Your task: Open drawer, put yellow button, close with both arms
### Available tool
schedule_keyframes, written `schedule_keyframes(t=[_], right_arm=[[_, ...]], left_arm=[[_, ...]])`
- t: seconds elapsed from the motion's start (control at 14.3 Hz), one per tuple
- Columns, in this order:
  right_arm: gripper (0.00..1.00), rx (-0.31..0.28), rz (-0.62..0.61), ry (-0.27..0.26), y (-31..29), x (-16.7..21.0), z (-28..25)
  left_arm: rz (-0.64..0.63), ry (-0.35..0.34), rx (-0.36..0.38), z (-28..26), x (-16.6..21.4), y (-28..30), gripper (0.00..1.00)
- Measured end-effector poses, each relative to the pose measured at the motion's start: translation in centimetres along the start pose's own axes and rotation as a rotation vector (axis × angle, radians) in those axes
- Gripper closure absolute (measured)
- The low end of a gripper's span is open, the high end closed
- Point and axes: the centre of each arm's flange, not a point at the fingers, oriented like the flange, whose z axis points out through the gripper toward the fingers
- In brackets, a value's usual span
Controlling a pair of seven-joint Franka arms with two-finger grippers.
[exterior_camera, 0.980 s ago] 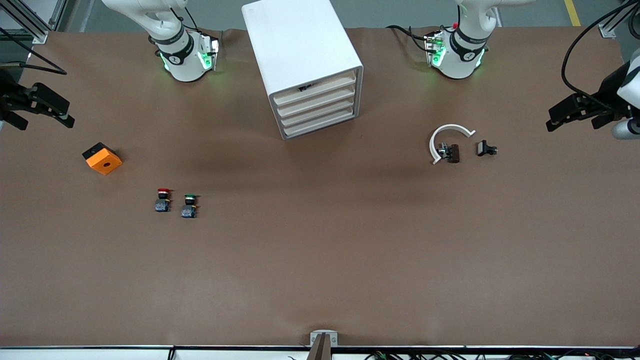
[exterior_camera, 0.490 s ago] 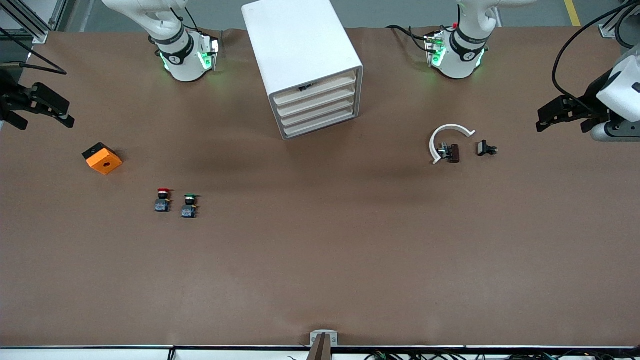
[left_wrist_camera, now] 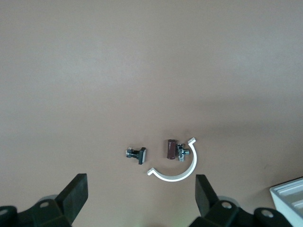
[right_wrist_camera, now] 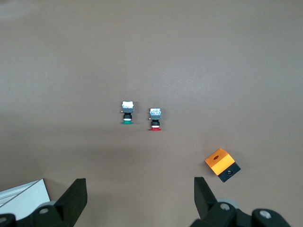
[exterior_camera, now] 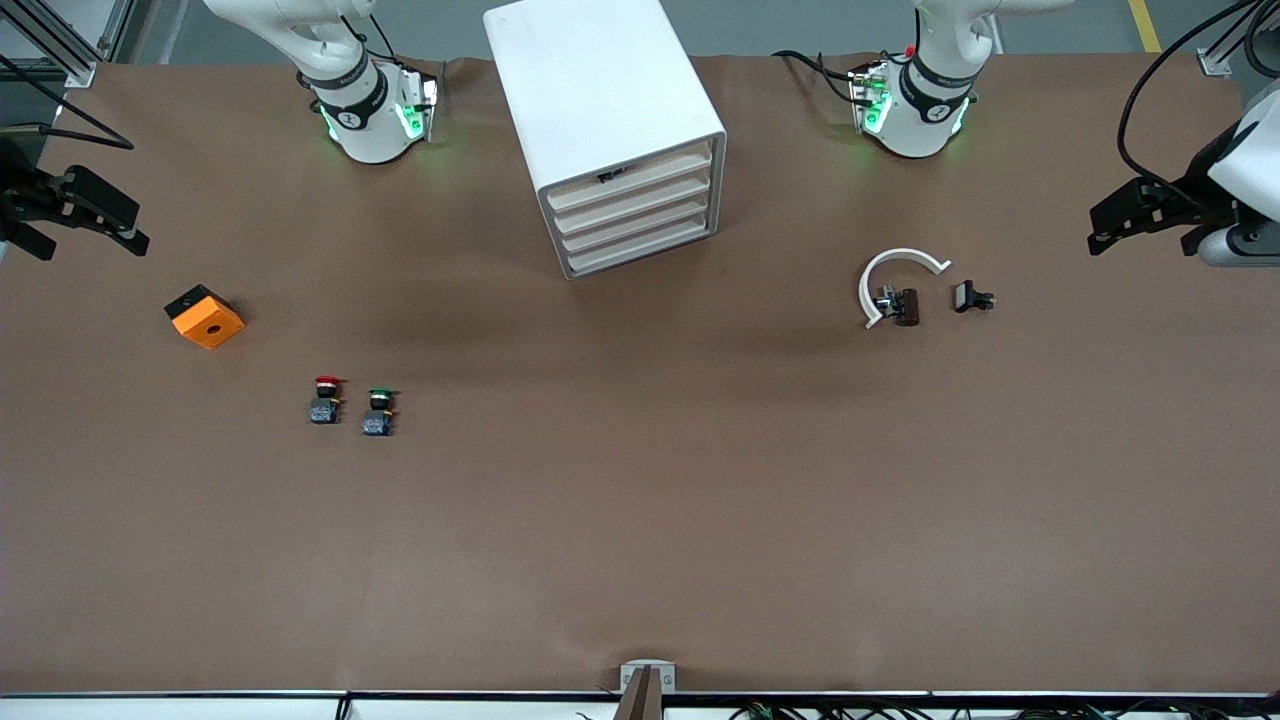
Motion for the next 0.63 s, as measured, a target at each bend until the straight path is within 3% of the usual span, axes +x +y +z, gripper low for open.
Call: schedule_keyframes(t=[0.63], right_arm=[[0.0, 0.0, 0.0, 0.0, 0.0, 0.0, 0.0]], left_arm=[[0.004, 0.005, -0.001, -0.4, -0.1, -2.2, 0.0]])
